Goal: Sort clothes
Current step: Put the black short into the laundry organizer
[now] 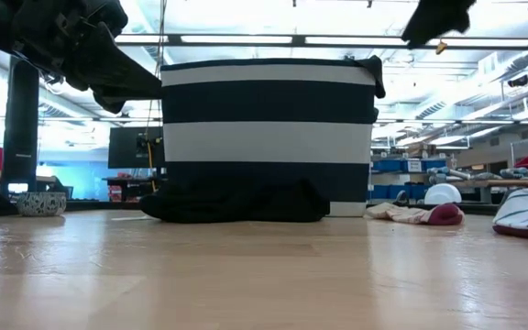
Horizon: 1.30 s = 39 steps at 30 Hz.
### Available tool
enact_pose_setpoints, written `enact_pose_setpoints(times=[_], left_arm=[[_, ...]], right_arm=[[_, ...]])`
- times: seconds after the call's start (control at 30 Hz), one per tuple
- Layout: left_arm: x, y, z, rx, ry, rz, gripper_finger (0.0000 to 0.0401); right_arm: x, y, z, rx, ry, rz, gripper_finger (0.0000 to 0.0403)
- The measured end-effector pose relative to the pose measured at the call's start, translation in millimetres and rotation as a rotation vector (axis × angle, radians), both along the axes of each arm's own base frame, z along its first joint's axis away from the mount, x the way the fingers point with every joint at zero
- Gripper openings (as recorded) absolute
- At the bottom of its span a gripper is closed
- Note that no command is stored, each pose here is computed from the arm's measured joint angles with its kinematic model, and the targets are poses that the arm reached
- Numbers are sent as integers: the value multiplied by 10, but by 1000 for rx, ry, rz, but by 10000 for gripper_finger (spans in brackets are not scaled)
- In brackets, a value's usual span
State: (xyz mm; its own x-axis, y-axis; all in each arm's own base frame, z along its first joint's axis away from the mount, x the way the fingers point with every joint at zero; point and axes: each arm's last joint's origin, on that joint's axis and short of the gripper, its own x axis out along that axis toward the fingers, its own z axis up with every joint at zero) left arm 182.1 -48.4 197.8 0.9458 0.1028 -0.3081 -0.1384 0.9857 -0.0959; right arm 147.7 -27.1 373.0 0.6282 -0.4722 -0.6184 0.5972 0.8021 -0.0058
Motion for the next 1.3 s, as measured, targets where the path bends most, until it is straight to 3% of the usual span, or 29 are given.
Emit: enact_pose_setpoints(times=[0.27,0.43,0.57,0.8,1.3], left_arm=[[3,-2,10,-4,-11,0,120],[4,-2,12,-4,-13,0,120],[4,-2,12,-4,-12,0,120],[4,-1,12,-4,-13,0,120],[4,-2,13,-3,-14,0,120]], right_arm=[[-63,36,-725,-29,-263,-41,165],[-43,35,-1144,-18,-349,-53,165],[-21,24,-1384,-73,-364,-63,165],[20,-9,-1481,-221,-380,-117,161],[170,-40,-1402,-357,-415,-99,141]])
